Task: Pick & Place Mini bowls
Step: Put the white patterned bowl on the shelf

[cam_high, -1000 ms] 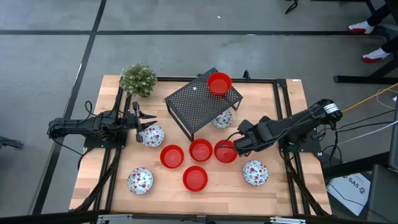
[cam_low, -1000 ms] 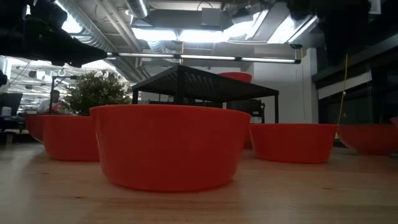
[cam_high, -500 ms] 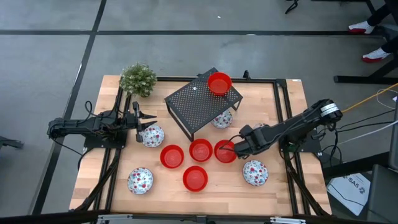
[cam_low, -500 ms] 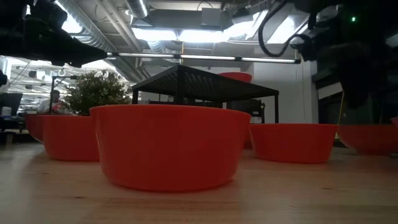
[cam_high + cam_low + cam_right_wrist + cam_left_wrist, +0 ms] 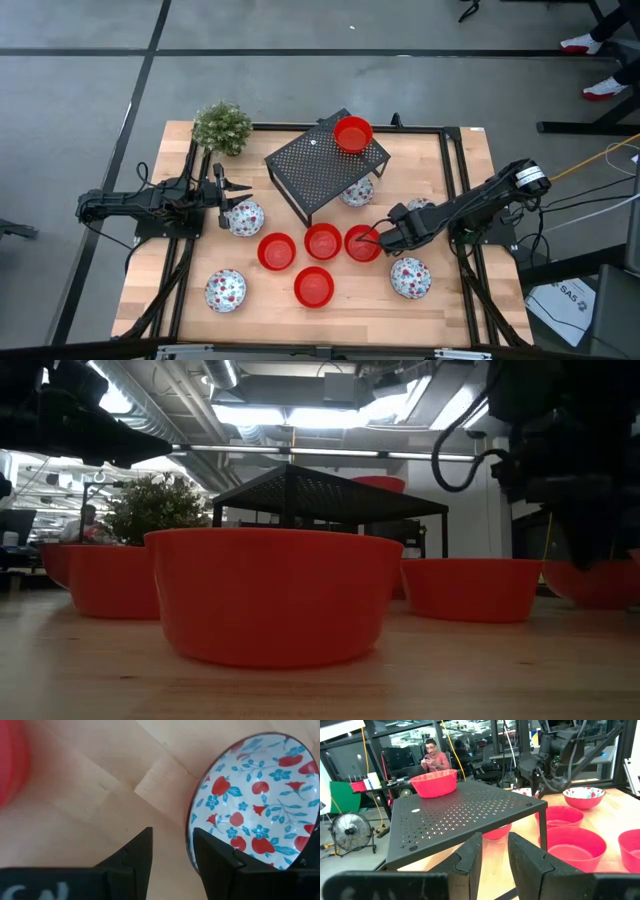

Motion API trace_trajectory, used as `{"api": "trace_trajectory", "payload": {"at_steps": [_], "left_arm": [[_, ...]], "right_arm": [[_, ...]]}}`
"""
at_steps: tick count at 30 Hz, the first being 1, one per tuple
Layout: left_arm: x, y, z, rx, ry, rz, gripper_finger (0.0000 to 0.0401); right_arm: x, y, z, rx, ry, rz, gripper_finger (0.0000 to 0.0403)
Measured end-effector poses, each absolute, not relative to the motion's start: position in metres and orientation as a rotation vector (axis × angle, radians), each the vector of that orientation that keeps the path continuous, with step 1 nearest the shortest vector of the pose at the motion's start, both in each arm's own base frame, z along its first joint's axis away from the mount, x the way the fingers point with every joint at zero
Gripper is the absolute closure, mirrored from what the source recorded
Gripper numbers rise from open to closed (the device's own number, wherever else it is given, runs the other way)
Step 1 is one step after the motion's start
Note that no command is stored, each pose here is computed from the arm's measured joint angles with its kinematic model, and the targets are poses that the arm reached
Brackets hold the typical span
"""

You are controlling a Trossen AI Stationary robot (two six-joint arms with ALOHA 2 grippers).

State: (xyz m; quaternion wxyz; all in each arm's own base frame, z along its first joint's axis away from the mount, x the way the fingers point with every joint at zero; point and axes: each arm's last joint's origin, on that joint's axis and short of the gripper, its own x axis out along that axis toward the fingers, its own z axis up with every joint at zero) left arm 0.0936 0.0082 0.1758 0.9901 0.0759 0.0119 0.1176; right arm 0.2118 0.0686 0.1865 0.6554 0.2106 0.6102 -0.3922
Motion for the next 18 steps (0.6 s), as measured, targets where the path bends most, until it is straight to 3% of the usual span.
{"api": "trace_trajectory", "payload": {"at_steps": [12, 18], "left_arm": [[0.094, 0.008, 0.176, 0.152, 0.023, 0.236, 0.0313], [0.094, 0.008, 0.176, 0.152, 0.024, 0.236, 0.0313]], "right_arm": [[0.206, 0.062, 0.172, 0.48, 1.387, -0.922, 0.0264], [0.208, 0.058, 0.172, 0.501, 1.38, -0.934, 0.0304]]}}
